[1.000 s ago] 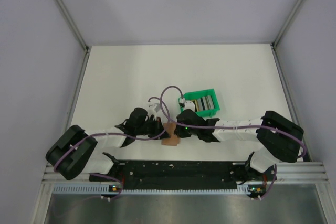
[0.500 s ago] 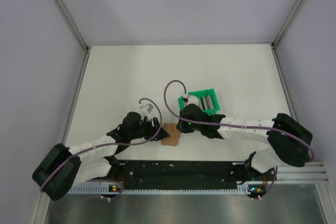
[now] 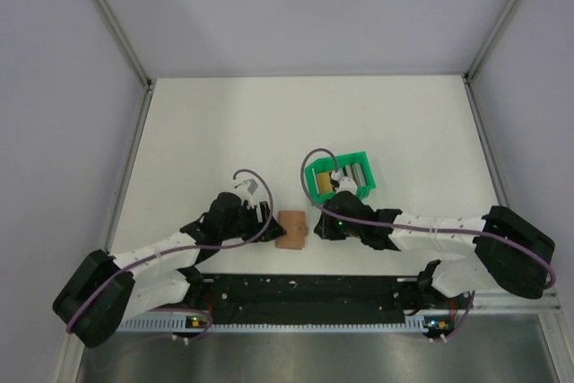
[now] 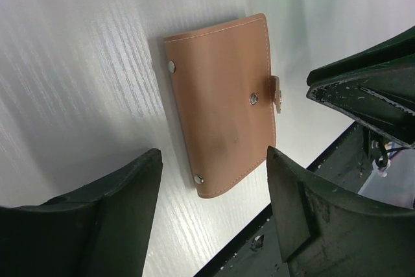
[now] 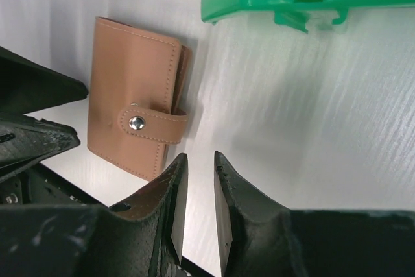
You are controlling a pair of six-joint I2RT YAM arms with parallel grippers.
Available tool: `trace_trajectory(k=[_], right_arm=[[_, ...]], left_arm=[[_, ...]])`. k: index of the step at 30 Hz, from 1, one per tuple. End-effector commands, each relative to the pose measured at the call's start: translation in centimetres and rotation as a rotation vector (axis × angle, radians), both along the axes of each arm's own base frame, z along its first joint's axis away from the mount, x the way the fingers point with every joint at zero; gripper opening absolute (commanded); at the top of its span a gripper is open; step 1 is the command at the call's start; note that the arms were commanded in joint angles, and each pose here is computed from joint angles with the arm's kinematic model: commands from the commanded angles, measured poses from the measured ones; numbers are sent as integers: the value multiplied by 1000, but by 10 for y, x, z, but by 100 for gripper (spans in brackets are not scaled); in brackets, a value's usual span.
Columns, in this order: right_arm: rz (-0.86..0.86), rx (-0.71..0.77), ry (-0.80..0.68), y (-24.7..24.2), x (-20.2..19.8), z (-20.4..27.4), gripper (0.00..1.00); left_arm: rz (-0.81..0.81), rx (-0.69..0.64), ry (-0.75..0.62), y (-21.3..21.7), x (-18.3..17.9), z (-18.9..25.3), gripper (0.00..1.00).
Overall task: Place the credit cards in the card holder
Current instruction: Close the card holder at the center of the board.
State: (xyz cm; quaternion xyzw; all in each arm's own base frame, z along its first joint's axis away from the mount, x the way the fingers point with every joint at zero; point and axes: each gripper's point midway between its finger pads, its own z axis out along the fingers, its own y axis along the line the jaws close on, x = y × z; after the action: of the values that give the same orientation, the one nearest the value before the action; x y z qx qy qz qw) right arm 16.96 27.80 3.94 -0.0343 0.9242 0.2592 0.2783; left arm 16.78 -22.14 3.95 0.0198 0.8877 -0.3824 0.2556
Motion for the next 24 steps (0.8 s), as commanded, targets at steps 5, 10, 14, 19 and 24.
trace_trajectory(k=[5, 10, 14, 19, 24], right_arm=[[14, 144, -22, 28, 8, 23, 23], [17, 157, -33, 38, 15, 27, 22], [22, 148, -41, 43, 19, 28, 22], [29, 149, -44, 49, 22, 29, 22], [21, 141, -53, 51, 26, 30, 21]], left_arm=[[30, 26, 71, 5, -11, -18, 61], [49, 72, 95, 4, -14, -27, 57], [78, 136, 119, 7, -15, -36, 56], [126, 209, 138, 16, -12, -46, 53], [136, 258, 147, 16, -12, -53, 51]])
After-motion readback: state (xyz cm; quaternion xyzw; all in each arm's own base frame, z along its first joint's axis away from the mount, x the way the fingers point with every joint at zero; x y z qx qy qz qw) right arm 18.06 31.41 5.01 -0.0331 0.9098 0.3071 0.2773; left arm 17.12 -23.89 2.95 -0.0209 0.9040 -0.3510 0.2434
